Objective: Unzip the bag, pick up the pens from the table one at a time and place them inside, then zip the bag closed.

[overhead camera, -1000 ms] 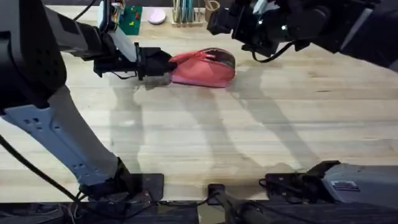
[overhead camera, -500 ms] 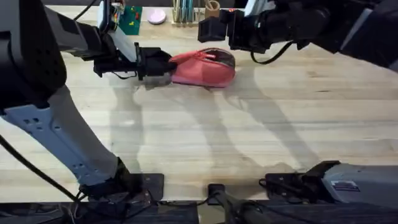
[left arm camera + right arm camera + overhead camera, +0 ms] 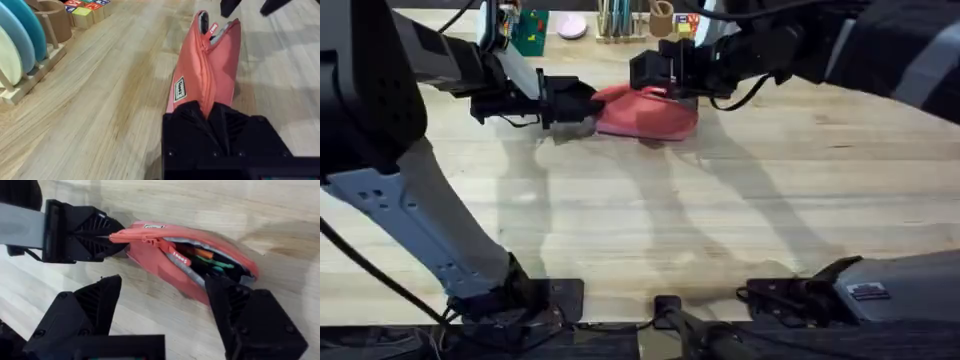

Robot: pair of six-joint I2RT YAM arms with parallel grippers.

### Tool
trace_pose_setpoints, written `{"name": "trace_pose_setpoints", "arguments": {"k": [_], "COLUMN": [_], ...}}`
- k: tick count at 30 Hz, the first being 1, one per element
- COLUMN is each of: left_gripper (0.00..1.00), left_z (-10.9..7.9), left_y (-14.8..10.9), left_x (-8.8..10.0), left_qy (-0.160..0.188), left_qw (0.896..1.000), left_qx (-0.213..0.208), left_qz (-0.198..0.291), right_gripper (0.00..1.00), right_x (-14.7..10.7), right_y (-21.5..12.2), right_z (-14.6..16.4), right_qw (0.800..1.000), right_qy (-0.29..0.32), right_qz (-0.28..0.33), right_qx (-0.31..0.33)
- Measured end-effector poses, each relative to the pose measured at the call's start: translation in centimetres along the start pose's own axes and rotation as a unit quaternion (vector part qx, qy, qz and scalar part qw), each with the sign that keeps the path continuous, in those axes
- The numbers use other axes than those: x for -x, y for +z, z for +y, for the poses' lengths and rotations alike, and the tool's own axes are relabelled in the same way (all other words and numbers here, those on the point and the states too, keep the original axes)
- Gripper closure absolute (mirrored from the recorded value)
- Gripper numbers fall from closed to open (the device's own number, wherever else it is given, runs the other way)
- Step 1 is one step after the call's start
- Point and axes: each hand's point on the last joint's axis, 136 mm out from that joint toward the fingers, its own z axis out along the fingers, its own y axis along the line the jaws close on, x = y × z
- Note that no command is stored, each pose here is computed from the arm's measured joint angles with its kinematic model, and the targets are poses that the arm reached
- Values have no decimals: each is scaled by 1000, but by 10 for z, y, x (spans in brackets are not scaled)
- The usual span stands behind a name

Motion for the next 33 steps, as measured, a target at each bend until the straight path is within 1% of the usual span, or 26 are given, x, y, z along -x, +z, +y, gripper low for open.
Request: {"name": "trace_pose_setpoints", "arguments": {"k": [7,16,19,25,30,33], "left_gripper": [959,959,959,959,959,959], "left_z": [0,0,0,0,0,0], "left_y": [0,0,0,0,0,0], "left_x": [0,0,0,0,0,0], "left_qy": [0,0,0,0,0,1], "left_qw": [1000,1000,1000,1000,1000,1000], "left_qx": [0,0,0,0,0,0], "left_qz": [0,0,0,1,0,1], "right_gripper": [6,6,6,6,6,6], "right_x": [3,5,9,11,18,18], "right_y": [9,34,42,46,50,52], "right_z": [1,-1,1,4,13,16], "right_qw": [1000,1000,1000,999,998,997], "right_qy": [-1,2,3,10,10,13], "right_qz": [-2,0,-7,-9,-19,-18], "right_qx": [8,19,29,38,65,73]}}
